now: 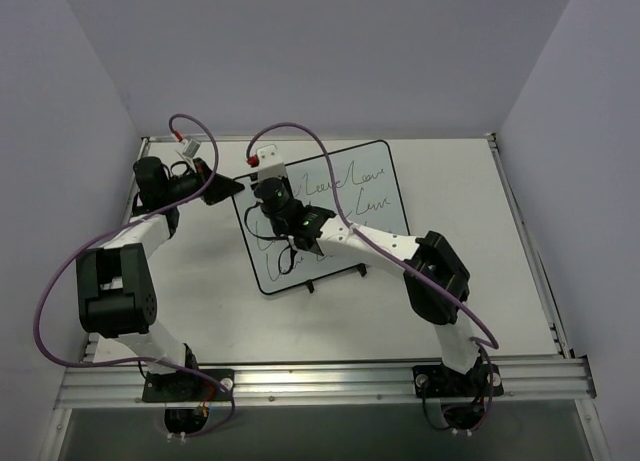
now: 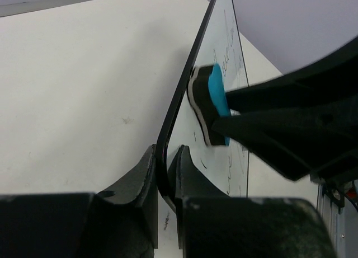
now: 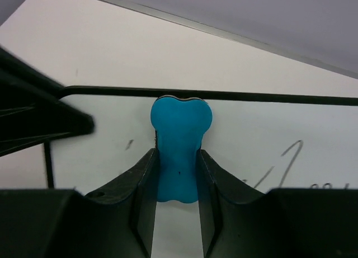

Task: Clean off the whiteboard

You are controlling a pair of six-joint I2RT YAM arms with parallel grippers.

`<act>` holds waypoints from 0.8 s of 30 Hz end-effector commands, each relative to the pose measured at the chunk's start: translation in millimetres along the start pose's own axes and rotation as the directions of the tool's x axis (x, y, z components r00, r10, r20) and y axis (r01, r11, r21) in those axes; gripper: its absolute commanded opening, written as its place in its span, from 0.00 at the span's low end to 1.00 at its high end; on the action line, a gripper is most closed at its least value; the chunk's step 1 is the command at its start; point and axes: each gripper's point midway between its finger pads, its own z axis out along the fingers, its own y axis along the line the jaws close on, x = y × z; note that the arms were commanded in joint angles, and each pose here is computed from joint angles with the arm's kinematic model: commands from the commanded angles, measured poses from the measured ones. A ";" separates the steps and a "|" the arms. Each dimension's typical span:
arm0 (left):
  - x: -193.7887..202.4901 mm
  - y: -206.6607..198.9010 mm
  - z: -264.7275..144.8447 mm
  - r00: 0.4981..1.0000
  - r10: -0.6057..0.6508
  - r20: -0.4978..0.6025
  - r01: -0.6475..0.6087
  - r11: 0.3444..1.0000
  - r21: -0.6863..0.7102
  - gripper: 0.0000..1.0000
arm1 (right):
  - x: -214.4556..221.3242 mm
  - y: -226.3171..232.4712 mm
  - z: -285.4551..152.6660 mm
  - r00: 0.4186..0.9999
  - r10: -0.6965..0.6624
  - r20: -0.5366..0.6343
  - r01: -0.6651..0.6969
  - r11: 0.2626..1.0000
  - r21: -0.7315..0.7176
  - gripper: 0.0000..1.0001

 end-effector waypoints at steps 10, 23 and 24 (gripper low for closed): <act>2.6 -7.5 17.5 0.951 0.310 -0.022 -0.308 0.950 0.052 0.02 | 58.3 53.5 -9.6 0.995 -0.063 -0.080 0.056 0.995 -0.083 0.00; 3.5 -6.2 17.1 0.947 0.320 -0.026 -0.319 0.947 0.040 0.02 | 59.7 -100.0 15.8 0.985 0.092 -0.146 -0.064 0.981 0.184 0.00; 4.1 -5.7 16.8 0.949 0.315 -0.029 -0.314 0.949 0.035 0.02 | 60.1 -108.7 13.9 0.984 0.100 -0.146 -0.070 0.977 0.200 0.00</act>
